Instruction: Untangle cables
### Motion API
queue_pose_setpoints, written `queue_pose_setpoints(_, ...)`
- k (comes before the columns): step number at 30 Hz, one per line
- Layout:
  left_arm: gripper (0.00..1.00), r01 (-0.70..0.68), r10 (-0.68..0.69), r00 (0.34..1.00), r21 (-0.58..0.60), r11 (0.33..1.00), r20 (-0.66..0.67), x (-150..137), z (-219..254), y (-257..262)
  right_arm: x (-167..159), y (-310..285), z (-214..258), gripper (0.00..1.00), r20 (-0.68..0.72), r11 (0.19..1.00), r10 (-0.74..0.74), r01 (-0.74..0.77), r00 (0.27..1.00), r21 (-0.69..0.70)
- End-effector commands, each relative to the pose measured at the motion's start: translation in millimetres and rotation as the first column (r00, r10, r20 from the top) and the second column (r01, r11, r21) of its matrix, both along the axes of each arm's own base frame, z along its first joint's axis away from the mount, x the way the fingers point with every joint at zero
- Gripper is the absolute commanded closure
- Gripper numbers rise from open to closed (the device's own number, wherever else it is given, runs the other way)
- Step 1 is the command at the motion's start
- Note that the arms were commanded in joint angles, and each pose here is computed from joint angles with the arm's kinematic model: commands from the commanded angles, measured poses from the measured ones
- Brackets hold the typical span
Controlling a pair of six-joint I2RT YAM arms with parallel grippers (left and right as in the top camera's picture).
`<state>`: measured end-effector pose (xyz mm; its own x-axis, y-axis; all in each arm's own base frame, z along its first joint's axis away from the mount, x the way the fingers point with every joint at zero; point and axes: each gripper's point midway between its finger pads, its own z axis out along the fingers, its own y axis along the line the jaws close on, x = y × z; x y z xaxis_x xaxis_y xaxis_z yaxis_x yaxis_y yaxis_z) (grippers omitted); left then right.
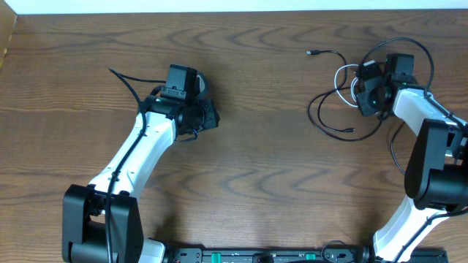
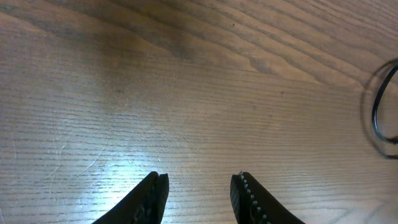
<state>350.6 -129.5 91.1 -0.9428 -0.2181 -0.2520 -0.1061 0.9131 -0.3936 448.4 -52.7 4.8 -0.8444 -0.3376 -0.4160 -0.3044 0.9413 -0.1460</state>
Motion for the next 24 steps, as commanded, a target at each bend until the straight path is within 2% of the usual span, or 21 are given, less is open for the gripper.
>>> queue_pose_setpoints(1, 0.62, 0.014, -0.014, 1.000, -0.006, 1.000, 0.003, 0.5, 2.3, -2.6, -3.3, -3.9, -7.0, 0.99, -0.012, 0.999, -0.032, 0.032, 0.999, 0.006)
queue_pose_setpoints(7, 0.62, 0.014, -0.014, 1.000, -0.006, 1.000, 0.003, 0.5, 2.3, -2.5, 10.0, -5.0, 4.2, 0.99, 0.043, 0.989, -0.140, 0.138, 0.989, 0.063)
queue_pose_setpoints(13, 0.62, 0.014, -0.014, 1.000, -0.006, 1.000, 0.002, 0.4, 2.2, -2.5, 41.5, 1.6, 54.7, 0.99, 0.190, 0.962, -0.228, 0.191, 0.955, 0.194)
queue_pose_setpoints(15, 0.62, 0.014, -0.014, 1.000, -0.006, 1.000, 0.002, 0.4, 2.2, -2.5, 57.1, 2.5, 84.4, 0.99, 0.280, 0.942, -0.281, 0.208, 0.918, 0.262)
queue_pose_setpoints(21, 0.62, 0.014, -0.014, 1.000, -0.005, 1.000, -0.001, -0.4, 1.9, -2.4, 82.1, -1.8, 140.0, 0.99, 0.436, 0.900, -0.382, 0.220, 0.815, 0.376)
queue_pose_setpoints(24, 0.62, 0.014, -0.014, 1.000, -0.004, 1.000, -0.004, -1.1, 1.6, -2.2, 83.0, -26.4, 151.7, 0.99, 0.459, 0.858, -0.496, 0.333, 0.737, 0.392)
